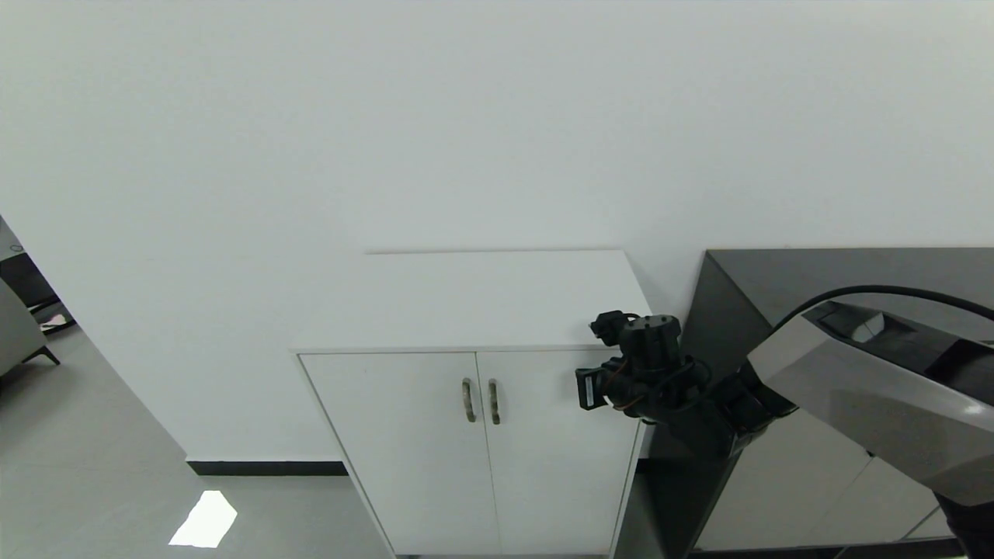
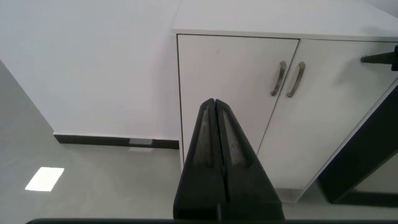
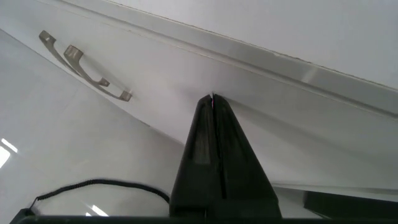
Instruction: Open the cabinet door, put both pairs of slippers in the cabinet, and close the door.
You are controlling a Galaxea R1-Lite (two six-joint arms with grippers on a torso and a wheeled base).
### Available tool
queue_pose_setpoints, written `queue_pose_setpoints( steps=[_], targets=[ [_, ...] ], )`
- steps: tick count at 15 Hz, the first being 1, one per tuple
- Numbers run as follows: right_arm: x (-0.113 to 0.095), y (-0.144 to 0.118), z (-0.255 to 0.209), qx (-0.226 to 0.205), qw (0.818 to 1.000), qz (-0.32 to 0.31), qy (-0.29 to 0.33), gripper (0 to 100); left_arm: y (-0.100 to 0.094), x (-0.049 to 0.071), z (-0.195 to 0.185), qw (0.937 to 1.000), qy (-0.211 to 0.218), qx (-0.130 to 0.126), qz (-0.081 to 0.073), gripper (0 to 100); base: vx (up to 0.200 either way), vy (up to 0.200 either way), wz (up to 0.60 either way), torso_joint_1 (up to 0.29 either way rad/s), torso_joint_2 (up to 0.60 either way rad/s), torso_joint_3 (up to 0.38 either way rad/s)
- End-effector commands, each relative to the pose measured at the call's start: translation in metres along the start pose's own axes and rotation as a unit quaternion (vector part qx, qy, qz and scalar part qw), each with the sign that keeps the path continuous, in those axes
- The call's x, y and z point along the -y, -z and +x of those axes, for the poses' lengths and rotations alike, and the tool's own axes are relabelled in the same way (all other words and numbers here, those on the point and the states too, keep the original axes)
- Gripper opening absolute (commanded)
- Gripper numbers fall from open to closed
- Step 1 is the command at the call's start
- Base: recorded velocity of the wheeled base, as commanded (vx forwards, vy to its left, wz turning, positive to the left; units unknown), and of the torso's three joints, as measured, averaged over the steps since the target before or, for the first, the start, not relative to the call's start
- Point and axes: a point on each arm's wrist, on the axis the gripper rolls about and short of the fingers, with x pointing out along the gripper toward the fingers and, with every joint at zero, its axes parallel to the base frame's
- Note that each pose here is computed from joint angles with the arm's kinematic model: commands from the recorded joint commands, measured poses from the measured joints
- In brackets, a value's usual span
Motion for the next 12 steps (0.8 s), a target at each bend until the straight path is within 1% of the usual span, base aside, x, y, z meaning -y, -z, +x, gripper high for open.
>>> queue_pose_setpoints(
  steps=[1,3,5,6,9,12],
  targets=[
    [-0.002,-0.006,-0.004,0.007,1.0,-0.001,0.008,0,0.0,0.0,0.0,1.0,0.0,-0.001,0.0,0,0.0,0.0,0.0,0.0,0.0,0.0],
    [-0.002,-0.006,-0.002,0.0,1.0,-0.001,0.027,0,0.0,0.0,0.0,1.0,0.0,0.0,0.0,0,0.0,0.0,0.0,0.0,0.0,0.0],
    [-0.004,-0.007,-0.005,-0.002,1.0,-0.001,0.026,0,0.0,0.0,0.0,1.0,0.0,-0.001,0.0,0,0.0,0.0,0.0,0.0,0.0,0.0],
    [-0.009,-0.009,-0.012,-0.004,1.0,-0.003,0.022,0,0.0,0.0,0.0,1.0,0.0,-0.001,0.0,0,0.0,0.0,0.0,0.0,0.0,0.0],
    [-0.028,-0.017,-0.048,-0.004,1.0,-0.012,0.002,0,0.0,0.0,0.0,1.0,0.0,-0.001,0.0,0,0.0,0.0,0.0,0.0,0.0,0.0],
    [-0.04,-0.021,-0.096,-0.008,1.0,-0.021,-0.011,0,0.0,0.0,0.0,1.0,0.0,-0.001,-0.001,0,0.0,0.0,0.0,0.0,0.0,0.0]
  ],
)
